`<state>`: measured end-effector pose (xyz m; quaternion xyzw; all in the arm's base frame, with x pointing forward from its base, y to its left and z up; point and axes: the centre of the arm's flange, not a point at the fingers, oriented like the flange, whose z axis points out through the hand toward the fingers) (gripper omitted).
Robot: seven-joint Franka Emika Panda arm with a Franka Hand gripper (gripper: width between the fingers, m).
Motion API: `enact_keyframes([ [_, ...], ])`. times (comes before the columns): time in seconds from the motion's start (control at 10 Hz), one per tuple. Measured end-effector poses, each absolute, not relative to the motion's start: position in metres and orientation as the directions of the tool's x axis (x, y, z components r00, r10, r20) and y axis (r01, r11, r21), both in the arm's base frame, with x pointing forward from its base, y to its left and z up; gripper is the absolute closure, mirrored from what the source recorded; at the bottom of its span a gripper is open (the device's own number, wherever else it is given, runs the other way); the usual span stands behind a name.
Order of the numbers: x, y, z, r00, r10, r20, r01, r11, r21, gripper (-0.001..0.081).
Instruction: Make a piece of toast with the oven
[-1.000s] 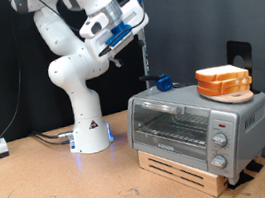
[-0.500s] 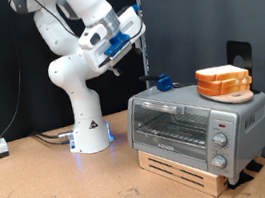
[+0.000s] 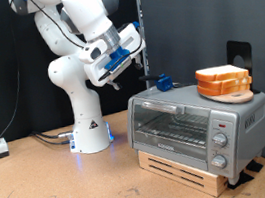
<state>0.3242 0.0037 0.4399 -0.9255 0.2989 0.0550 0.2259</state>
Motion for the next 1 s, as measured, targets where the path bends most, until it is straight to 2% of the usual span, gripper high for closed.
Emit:
enact_keyframes([
  [0.6, 0.338, 0.015, 0.384, 0.802, -0.571, -0.175, -0.594, -0.731, -0.336, -0.0003],
  [1.0, 0.345, 0.03, 0.358, 0.808, -0.557, -0.191, -0.588, -0.753, -0.296, -0.0003],
])
